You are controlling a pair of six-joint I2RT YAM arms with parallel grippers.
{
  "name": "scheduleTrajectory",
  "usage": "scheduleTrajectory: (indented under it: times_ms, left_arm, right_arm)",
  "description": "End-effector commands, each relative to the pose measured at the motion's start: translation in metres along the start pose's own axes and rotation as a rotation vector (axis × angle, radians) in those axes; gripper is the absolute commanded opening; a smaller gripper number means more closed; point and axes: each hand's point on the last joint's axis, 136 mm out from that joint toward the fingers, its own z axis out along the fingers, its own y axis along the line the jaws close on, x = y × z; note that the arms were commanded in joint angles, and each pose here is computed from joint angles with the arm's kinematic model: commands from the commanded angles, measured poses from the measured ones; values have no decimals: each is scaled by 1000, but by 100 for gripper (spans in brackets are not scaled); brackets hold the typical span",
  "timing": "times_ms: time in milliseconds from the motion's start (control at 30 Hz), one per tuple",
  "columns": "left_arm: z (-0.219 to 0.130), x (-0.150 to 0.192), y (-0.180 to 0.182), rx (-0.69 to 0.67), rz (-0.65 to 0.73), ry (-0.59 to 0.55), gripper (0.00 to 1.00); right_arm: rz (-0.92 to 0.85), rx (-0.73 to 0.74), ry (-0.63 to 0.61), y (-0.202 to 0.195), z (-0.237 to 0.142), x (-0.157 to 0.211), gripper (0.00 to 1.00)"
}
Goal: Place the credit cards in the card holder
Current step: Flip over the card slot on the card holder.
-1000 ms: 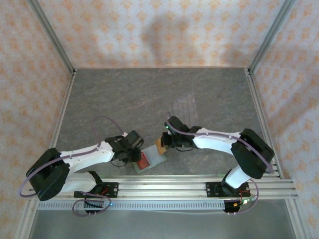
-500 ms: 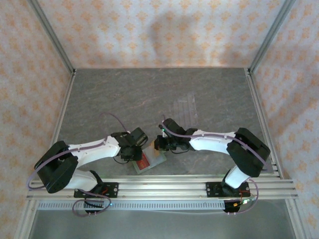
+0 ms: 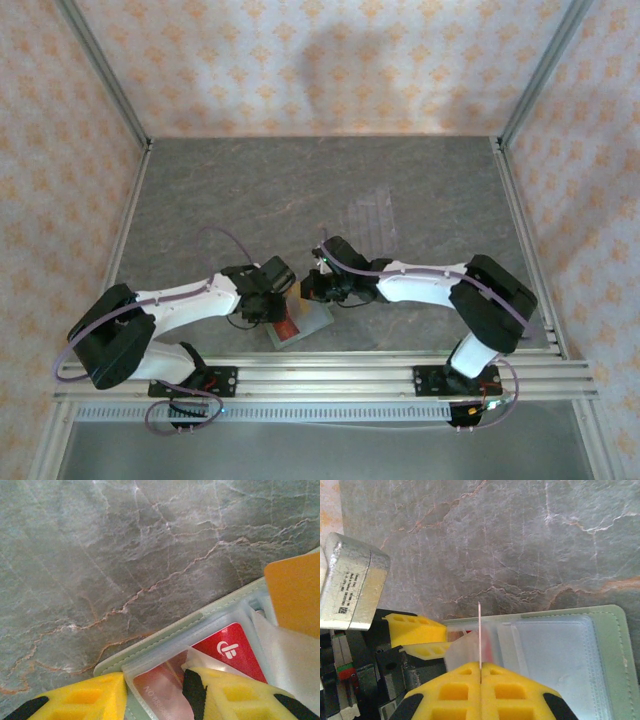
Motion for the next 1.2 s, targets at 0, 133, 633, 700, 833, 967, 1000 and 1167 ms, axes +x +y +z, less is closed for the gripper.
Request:
scheduleTrajectory:
  times_ms: [0, 133, 633, 700, 833, 967, 1000, 1167]
  left_arm:
    - [8, -43, -31, 122, 17, -158, 40]
    - [7, -58, -37, 129, 28, -177, 41]
    - [-27, -79, -11, -8, -19, -261, 45]
    - [-37, -74, -2, -19, -33, -271, 50]
    - [-53, -65, 9, -16, -51, -275, 56]
    - [-60, -59, 11, 14, -61, -257, 61]
    - [-59, -57, 10, 18, -57, -247, 61]
    - [-52, -55, 10, 5, -47, -214, 62]
  right_arm:
    - [4, -57, -27, 17, 2, -8, 0]
    - [11, -53, -44, 17, 0, -11, 0]
    - [26, 83, -64, -8, 6, -16, 0]
    - [24, 93, -63, -8, 9, -18, 0]
    - [19, 85, -71, -1, 10, -25, 0]
    - [15, 62, -58, 7, 13, -27, 0]
    - [16, 60, -47, 7, 16, -26, 0]
    - [22, 65, -14, -1, 32, -22, 0]
